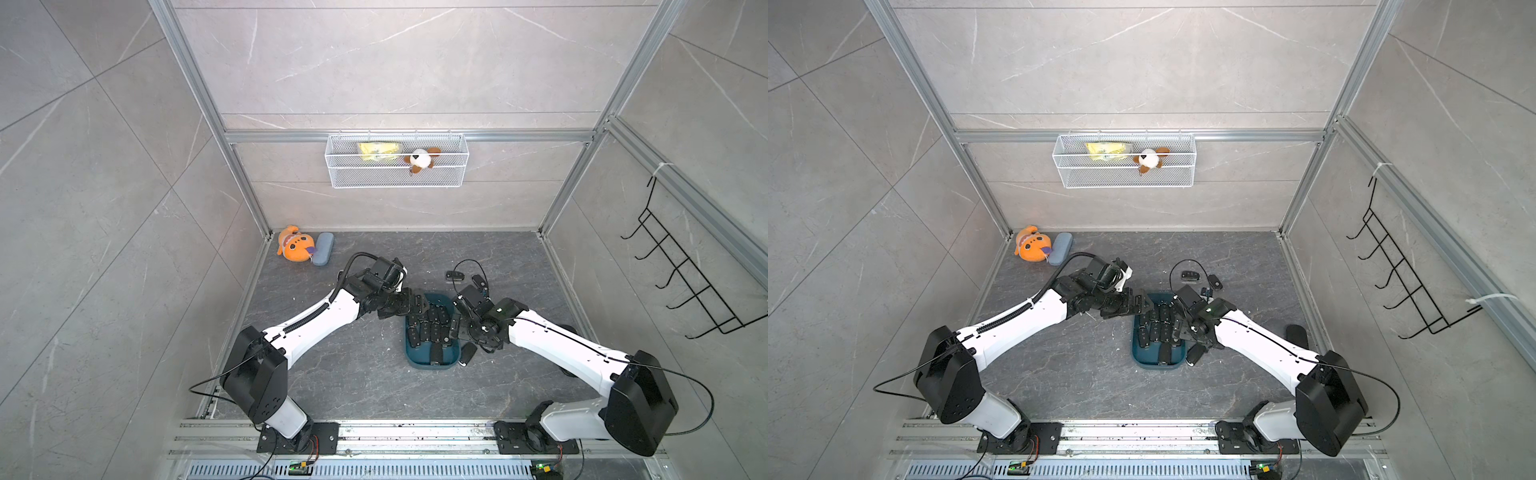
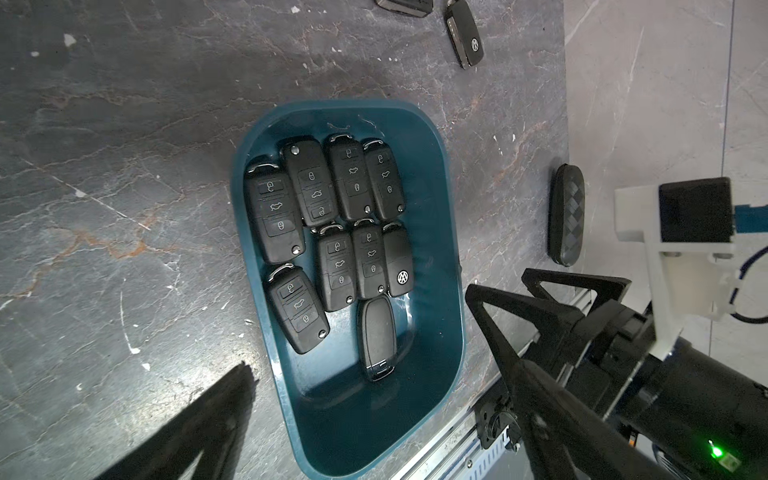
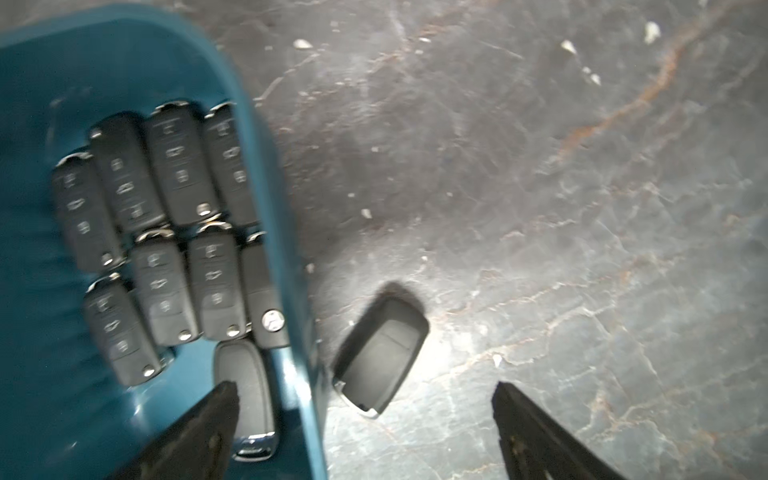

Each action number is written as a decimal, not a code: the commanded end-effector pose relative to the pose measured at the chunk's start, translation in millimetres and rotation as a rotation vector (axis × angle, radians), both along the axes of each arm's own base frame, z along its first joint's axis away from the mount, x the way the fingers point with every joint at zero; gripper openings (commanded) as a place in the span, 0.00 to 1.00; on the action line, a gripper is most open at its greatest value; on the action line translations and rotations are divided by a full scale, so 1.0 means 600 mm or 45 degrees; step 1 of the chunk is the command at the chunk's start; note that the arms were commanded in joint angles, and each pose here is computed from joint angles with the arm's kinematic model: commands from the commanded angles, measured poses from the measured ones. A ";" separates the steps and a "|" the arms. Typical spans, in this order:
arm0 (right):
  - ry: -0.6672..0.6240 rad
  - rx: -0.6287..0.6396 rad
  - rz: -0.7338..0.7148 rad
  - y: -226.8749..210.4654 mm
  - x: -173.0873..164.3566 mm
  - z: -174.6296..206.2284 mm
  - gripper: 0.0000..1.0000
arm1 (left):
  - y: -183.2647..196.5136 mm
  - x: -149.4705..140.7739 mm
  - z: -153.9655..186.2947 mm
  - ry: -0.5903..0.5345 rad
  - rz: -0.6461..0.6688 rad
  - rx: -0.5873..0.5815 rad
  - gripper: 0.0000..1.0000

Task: Place the car key into the storage box
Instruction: Pick up the car key from the center of the board.

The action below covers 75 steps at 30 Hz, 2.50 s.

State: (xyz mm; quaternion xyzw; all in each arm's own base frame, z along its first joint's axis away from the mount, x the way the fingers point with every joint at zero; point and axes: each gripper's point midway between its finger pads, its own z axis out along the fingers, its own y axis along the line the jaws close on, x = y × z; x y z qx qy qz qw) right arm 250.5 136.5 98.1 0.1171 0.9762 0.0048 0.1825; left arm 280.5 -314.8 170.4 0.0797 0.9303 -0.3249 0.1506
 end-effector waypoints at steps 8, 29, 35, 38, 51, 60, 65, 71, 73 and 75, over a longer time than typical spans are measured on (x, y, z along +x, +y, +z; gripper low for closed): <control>0.047 0.064 -0.155 -0.028 -0.013 -0.071 0.82 | -0.014 -0.002 0.014 0.002 -0.076 -0.005 1.00; 0.251 0.090 -0.195 -0.021 -0.056 -0.165 0.68 | -0.006 -0.005 0.005 0.017 -0.058 0.026 1.00; 0.304 0.075 -0.208 -0.027 -0.073 -0.173 0.61 | 0.006 -0.007 -0.004 0.019 -0.034 0.060 1.00; 0.323 0.083 -0.217 -0.027 -0.082 -0.173 0.69 | 0.019 -0.011 -0.010 0.017 -0.010 0.092 1.00; 0.342 0.115 -0.253 -0.002 -0.105 -0.182 0.56 | 0.045 -0.028 -0.048 0.049 0.018 0.149 1.00; 0.283 0.029 -0.214 -0.018 -0.090 -0.152 0.42 | 0.031 -0.033 -0.069 0.105 -0.002 0.118 1.00; 0.207 -0.022 -0.181 -0.027 -0.071 -0.110 0.42 | 0.015 -0.036 -0.077 0.140 -0.018 0.096 1.00; 0.140 -0.060 -0.116 -0.033 -0.058 -0.067 0.41 | -0.002 -0.044 -0.088 0.173 -0.039 0.087 1.00; 0.118 -0.056 -0.103 -0.033 -0.054 -0.053 0.42 | -0.008 -0.047 -0.092 0.179 -0.045 0.088 1.00; 0.097 -0.053 -0.087 -0.032 -0.050 -0.038 0.41 | -0.015 -0.050 -0.093 0.179 -0.051 0.088 1.00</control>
